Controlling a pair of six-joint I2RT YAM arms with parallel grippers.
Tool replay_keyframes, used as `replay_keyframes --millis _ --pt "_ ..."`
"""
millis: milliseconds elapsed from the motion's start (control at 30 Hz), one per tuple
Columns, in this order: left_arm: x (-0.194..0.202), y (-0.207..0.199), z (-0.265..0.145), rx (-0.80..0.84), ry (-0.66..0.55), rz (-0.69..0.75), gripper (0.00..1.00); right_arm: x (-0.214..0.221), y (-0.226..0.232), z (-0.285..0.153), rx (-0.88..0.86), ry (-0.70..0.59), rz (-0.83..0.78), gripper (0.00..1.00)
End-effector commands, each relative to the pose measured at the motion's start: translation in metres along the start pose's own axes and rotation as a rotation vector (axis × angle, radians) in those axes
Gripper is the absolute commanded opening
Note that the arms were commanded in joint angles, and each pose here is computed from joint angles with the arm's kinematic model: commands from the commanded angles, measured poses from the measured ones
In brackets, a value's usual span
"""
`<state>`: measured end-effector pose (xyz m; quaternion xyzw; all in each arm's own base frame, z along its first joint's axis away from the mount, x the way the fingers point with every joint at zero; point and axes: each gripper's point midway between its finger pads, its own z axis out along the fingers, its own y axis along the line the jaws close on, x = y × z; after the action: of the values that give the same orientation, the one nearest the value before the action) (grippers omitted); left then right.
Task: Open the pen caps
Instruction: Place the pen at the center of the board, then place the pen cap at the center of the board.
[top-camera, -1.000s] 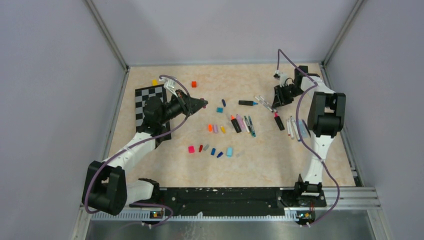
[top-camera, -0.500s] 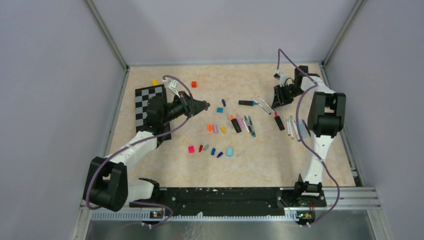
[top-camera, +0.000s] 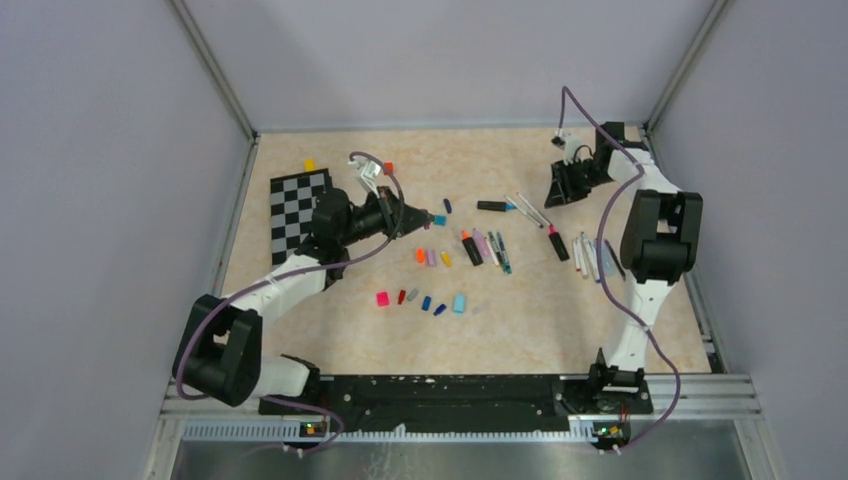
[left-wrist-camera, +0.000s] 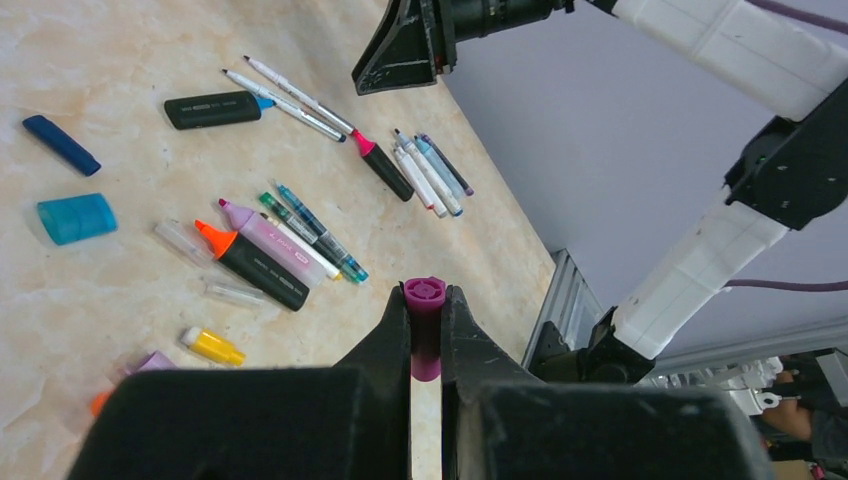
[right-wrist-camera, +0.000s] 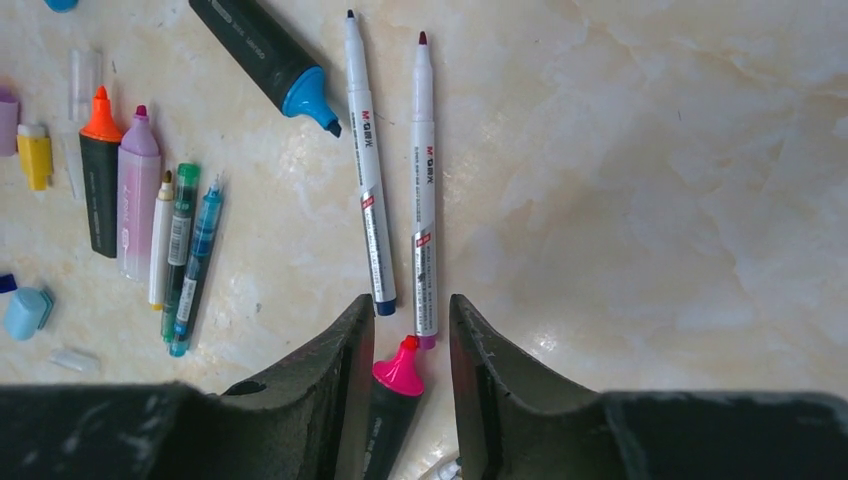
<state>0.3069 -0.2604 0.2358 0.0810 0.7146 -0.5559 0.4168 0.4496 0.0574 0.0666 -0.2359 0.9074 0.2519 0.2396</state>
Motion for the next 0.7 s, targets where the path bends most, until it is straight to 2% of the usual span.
replay_keyframes --millis 0,200,567,667 --pt "-0.005 -0.002 0.021 -0.022 0.019 0.073 0.0 -0.018 0.016 -0.024 0.004 -0.075 -0.068 0.33" --pt "0.007 0.015 0.058 -0.151 0.106 0.148 0.0 -0.009 0.038 -0.034 -0.048 -0.128 -0.078 0.33" --pt "0.016 0.112 0.112 -0.586 0.226 0.112 0.0 0.004 0.083 -0.076 -0.116 -0.284 -0.105 0.33" --pt "0.008 0.125 0.13 -0.669 0.245 0.116 0.0 0.003 0.089 -0.087 -0.12 -0.332 -0.109 0.33"
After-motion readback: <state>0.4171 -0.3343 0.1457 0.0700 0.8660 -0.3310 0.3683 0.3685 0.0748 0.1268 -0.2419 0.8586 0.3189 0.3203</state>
